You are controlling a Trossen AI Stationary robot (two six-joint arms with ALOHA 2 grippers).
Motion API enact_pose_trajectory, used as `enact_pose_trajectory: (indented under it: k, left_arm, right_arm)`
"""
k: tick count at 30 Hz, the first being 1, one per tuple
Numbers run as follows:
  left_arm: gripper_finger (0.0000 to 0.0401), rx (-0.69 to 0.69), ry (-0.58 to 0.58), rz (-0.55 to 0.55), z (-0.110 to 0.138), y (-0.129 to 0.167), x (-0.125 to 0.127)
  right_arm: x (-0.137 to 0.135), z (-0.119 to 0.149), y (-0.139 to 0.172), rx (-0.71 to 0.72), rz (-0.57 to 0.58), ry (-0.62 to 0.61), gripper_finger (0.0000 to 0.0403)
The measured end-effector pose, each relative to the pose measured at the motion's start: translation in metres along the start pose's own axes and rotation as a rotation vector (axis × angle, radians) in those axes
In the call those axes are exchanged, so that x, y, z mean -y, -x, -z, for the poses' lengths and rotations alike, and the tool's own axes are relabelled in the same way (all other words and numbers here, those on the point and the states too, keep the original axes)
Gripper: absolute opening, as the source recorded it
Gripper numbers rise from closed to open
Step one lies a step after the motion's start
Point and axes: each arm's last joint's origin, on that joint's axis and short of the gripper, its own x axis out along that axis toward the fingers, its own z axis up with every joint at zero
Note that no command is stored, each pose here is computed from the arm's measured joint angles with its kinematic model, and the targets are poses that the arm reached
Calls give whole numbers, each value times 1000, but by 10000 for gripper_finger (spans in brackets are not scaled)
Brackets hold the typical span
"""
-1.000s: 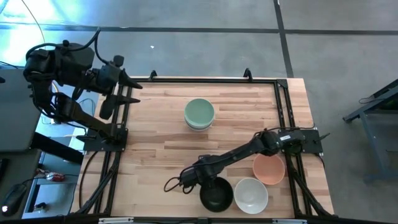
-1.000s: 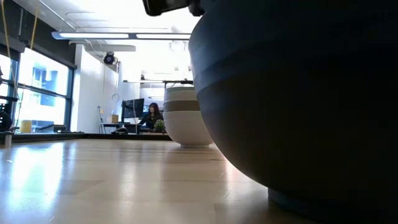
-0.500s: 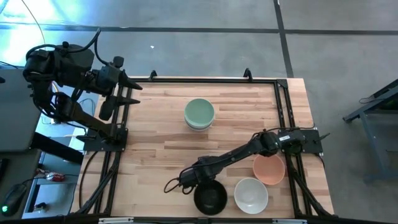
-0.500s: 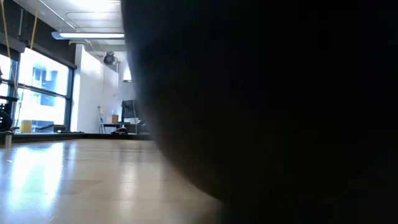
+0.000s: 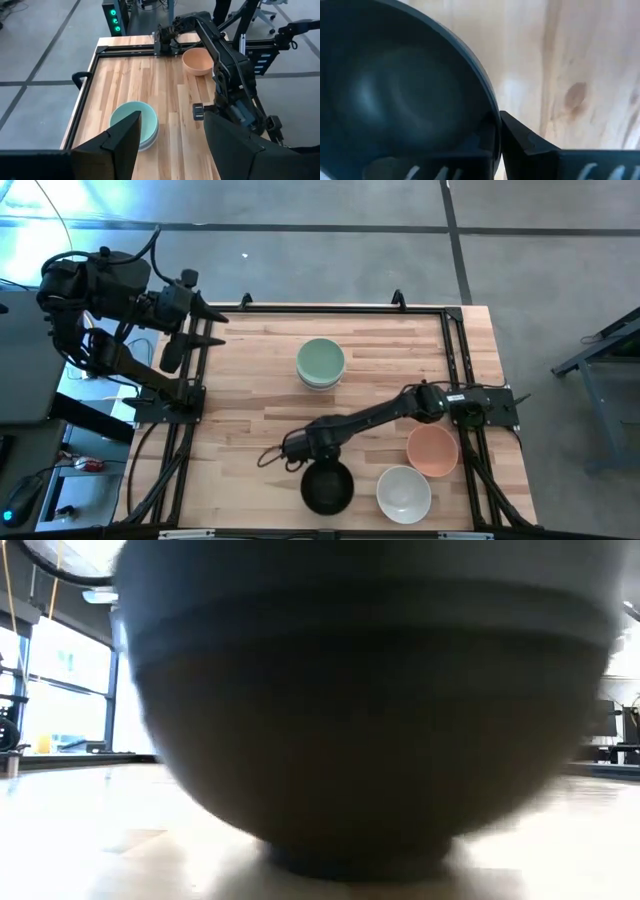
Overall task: Nest bowls inside each other
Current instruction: Stack the black bowl on the light green bowl
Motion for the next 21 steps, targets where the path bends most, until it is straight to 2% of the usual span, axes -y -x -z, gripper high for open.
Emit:
enact_pose_trajectory:
  k: [10,21]
  left_arm:
    - [207,6,-24,-15,1,3,0]
    - [207,2,-26,-59,1,3,-2]
  right_arm:
    - [41,-12,48,152,-47,-119,0]
    - [106,7,119,210,-32,-313,0]
